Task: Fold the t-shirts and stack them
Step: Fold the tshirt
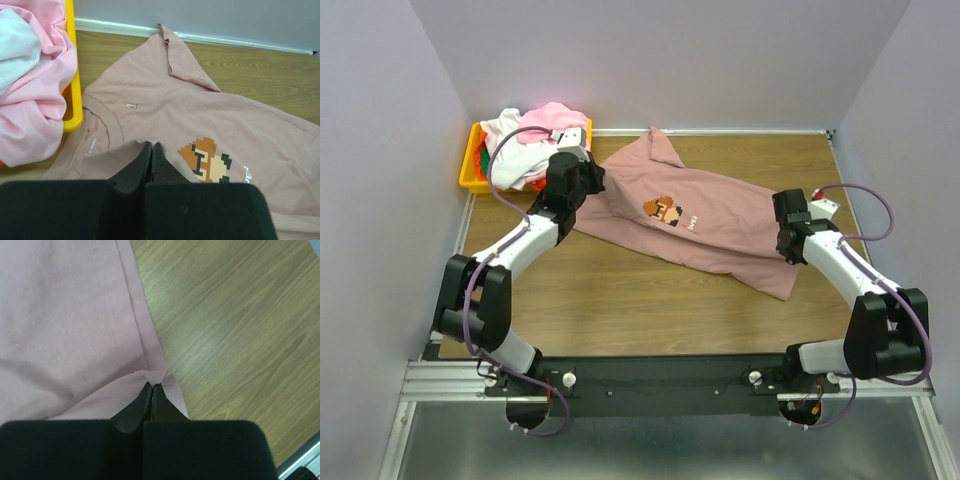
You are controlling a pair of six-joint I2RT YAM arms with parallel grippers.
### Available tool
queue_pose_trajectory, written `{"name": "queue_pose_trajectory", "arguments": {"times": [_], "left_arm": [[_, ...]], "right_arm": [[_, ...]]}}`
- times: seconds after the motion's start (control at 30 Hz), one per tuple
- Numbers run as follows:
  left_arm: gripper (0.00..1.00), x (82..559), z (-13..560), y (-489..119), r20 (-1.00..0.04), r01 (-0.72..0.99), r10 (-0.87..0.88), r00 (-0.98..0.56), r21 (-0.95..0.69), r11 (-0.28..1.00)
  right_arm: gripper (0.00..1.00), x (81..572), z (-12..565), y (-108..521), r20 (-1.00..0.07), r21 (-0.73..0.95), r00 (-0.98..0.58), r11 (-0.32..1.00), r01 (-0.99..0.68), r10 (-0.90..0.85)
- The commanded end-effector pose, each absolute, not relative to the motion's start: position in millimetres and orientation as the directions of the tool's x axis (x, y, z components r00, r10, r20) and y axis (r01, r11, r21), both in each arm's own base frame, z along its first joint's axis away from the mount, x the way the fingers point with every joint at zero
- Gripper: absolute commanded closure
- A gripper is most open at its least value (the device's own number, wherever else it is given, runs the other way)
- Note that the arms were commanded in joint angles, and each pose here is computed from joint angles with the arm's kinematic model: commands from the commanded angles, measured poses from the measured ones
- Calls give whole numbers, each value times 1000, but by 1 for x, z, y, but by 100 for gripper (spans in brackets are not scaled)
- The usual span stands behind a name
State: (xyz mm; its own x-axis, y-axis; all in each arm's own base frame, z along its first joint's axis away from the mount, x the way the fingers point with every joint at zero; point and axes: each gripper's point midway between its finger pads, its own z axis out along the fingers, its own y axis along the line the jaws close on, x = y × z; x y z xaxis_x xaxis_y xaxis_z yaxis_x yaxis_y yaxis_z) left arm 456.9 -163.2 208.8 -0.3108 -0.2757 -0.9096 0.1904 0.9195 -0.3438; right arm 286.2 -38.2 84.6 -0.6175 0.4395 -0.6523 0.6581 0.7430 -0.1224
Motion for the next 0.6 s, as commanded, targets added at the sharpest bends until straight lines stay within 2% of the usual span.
{"name": "queue_pose_trajectory", "arguments": {"times": [0.0,0.3,0.33,0.37,0.4,0.43,0.47,0.5,0.57], "left_arm": [[100,474,222,-171,-927,235,-262,-269,-326,916],[100,498,203,-177,-918,214,-241,-314,-316,924],[98,500,202,-177,-918,209,-240,-316,-314,926],[86,504,203,-178,-918,209,-240,-316,-314,926],[65,506,203,-179,-918,209,-240,-316,-314,926],[30,507,205,-179,-918,207,-244,-314,-317,925],[19,509,208,-179,-919,205,-248,-306,-318,926],[8,508,210,-179,-920,203,-248,-304,-317,926],[5,505,212,-176,-919,194,-261,-296,-326,925]], "right_arm": [[100,298,94,-54,-705,-149,-572,702,697,419],[99,311,84,-59,-702,-173,-583,696,697,410],[95,312,84,-59,-701,-176,-586,698,695,406],[69,317,86,-58,-702,-178,-590,704,688,399],[54,320,87,-57,-702,-175,-590,708,685,398],[40,323,90,-56,-705,-172,-591,713,680,393],[25,329,95,-55,-708,-163,-591,725,669,386],[21,332,99,-53,-711,-151,-588,733,664,386],[15,333,105,-48,-714,-121,-582,749,651,390]]}}
